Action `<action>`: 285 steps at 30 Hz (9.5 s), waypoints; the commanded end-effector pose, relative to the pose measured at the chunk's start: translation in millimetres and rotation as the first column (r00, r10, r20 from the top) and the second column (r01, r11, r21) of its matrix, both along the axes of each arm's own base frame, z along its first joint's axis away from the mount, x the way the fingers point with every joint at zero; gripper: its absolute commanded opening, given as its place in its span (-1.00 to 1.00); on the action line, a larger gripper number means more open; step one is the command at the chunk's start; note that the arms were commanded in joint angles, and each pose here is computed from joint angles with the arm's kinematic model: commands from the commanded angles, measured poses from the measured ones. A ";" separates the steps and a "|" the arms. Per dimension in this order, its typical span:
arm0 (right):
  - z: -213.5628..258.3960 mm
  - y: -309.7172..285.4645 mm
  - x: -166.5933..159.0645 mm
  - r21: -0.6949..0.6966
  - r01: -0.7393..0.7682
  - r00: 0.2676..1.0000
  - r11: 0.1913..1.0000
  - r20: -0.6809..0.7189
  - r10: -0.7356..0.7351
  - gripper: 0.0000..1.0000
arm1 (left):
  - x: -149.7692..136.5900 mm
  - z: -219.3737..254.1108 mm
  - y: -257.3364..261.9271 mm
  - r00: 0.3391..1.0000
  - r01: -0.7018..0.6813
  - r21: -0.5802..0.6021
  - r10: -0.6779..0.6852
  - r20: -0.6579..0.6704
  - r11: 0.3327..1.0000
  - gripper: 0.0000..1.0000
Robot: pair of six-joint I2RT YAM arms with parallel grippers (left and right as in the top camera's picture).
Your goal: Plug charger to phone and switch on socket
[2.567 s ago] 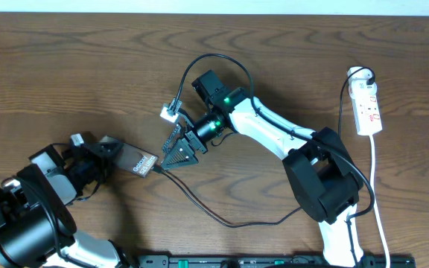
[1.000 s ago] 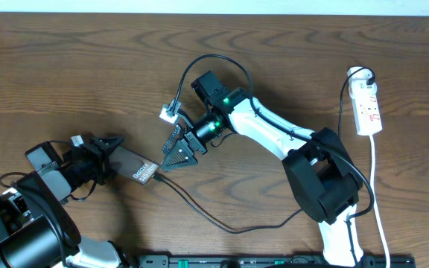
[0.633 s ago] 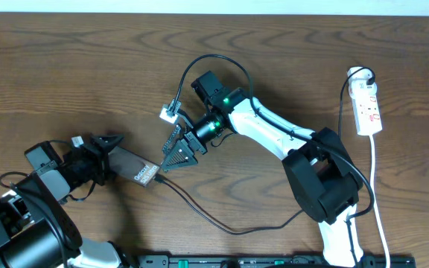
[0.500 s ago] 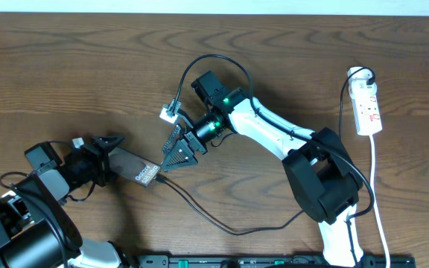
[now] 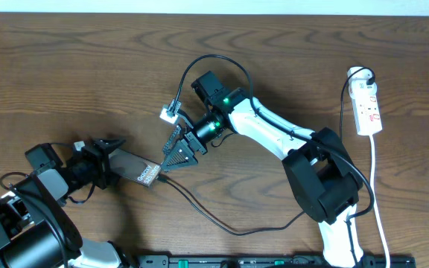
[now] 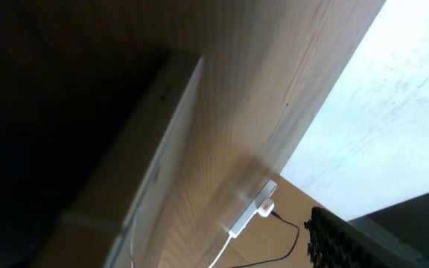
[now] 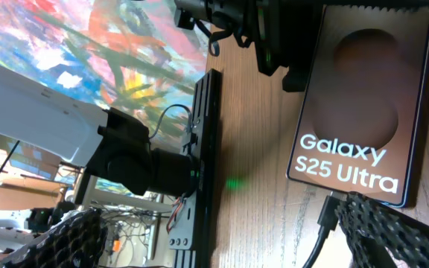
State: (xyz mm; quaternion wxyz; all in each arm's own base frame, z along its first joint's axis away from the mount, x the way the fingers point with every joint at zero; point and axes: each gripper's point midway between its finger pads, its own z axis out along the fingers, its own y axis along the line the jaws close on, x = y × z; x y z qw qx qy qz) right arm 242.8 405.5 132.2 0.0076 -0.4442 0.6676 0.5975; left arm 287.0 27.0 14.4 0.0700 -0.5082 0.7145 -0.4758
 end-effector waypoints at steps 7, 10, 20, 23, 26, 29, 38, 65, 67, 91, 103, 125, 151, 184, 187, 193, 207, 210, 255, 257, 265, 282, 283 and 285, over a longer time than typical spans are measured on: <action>4.8 3.4 -0.7 0.021 -0.012 1.000 1.000 0.000 0.012 0.98 | -112.4 -102.0 16.9 0.821 0.068 0.293 0.114 -0.559 0.954 0.62; 4.8 3.4 -0.7 0.021 -0.012 1.000 1.000 0.000 0.012 0.99 | -120.3 -103.5 18.2 0.798 0.080 0.304 0.122 -0.591 0.949 0.62; 4.8 3.3 -0.8 0.020 -0.012 1.000 1.000 -0.001 0.012 0.99 | -137.2 -106.5 27.2 0.735 0.107 0.351 0.164 -0.658 0.930 0.63; 4.7 3.2 -1.0 0.018 -0.012 1.000 1.000 -0.003 0.012 0.99 | -137.0 -105.7 33.1 0.723 0.113 0.371 0.179 -0.667 0.922 0.63; 4.7 3.2 -1.0 0.019 -0.012 1.000 1.000 -0.003 0.012 0.99 | -138.8 -104.2 41.2 0.699 0.122 0.397 0.205 -0.685 0.910 0.63; 4.7 3.2 -1.0 0.019 -0.012 1.000 1.000 -0.003 0.012 0.98 | -137.9 -103.2 45.7 0.694 0.129 0.411 0.214 -0.687 0.903 0.63; 4.6 3.2 -1.0 0.019 -0.012 1.000 1.000 -0.002 0.012 0.98 | -135.7 -100.8 57.5 0.680 0.139 0.448 0.244 -0.692 0.883 0.63; 4.6 3.1 -1.0 0.019 -0.012 1.000 1.000 -0.002 0.012 0.98 | -126.3 -88.9 102.4 0.630 0.159 0.592 0.380 -0.677 0.790 0.63; 4.6 3.1 -1.0 0.019 -0.012 1.000 1.000 -0.002 0.012 0.99 | -125.5 -88.6 103.1 0.632 0.158 0.594 0.382 -0.675 0.789 0.63; 4.5 3.0 -1.2 0.017 -0.012 1.000 1.000 -0.004 0.012 0.98 | -71.4 -15.2 142.1 0.776 0.057 0.736 0.434 -0.458 0.675 0.64; 4.5 2.9 -1.3 0.016 -0.012 1.000 1.000 -0.005 0.012 0.98 | 17.9 137.6 62.7 0.964 -0.069 0.713 -0.136 0.227 0.698 0.64; -49.5 -15.3 59.1 -0.441 0.361 0.925 0.822 0.057 -0.376 0.99 | 31.2 159.8 -41.2 0.798 0.173 0.985 -0.585 -0.143 -0.005 0.64; 173.2 -329.9 210.7 -0.204 0.923 -0.077 -0.327 0.735 -0.674 0.98 | 28.6 157.1 -40.8 0.800 0.187 0.982 -0.581 -0.150 0.003 0.64; 20.2 -525.2 200.2 -0.519 0.846 0.343 0.118 0.362 -0.866 0.99 | 22.5 151.8 -40.0 0.795 0.219 0.976 -0.580 -0.179 -0.001 0.64; 5.9 -525.9 203.4 -0.536 0.835 0.353 0.126 0.346 -0.869 0.98 | 22.5 151.8 -40.0 0.795 0.219 0.976 -0.580 -0.179 -0.001 0.64; -16.9 -530.3 217.9 -0.528 0.839 0.355 0.128 0.355 -0.865 0.98 | 23.2 152.4 -40.1 0.795 0.215 0.977 -0.580 -0.176 -0.001 0.64; -84.5 -525.3 219.8 -0.610 0.774 0.398 0.170 0.260 -0.880 0.98 | 23.1 152.3 -40.0 0.795 0.216 0.976 -0.580 -0.176 -0.001 0.64; -100.4 -517.7 218.4 -0.632 0.750 0.418 0.193 0.228 -0.879 0.98 | 23.1 152.3 -40.1 0.795 0.216 0.976 -0.580 -0.176 -0.001 0.64; -56.2 -522.5 225.1 -0.617 0.782 0.390 0.092 0.369 -0.844 0.99 | 21.7 151.2 -39.9 0.794 0.223 0.975 -0.580 -0.182 -0.002 0.64; -61.2 -521.6 224.6 -0.626 0.775 0.390 0.093 0.357 -0.849 0.98 | 21.7 151.1 -39.9 0.794 0.223 0.975 -0.580 -0.183 -0.001 0.64; -66.6 -510.7 225.8 -0.632 0.766 0.410 0.119 0.337 -0.848 0.98 | 21.7 151.2 -39.9 0.794 0.223 0.975 -0.580 -0.182 -0.001 0.64; -87.4 -491.8 226.2 -0.659 0.733 0.438 0.167 0.269 -0.858 0.98 | 21.4 150.2 -47.0 0.778 0.228 0.973 -0.606 -0.167 0.024 0.64; -87.1 -490.6 226.5 -0.657 0.734 0.438 0.172 0.265 -0.859 0.99 | 21.4 150.2 -47.0 0.777 0.228 0.973 -0.606 -0.167 0.024 0.64; -85.8 -488.3 227.3 -0.651 0.737 0.438 0.182 0.256 -0.862 0.99 | 21.4 150.2 -47.0 0.778 0.228 0.973 -0.606 -0.167 0.024 0.64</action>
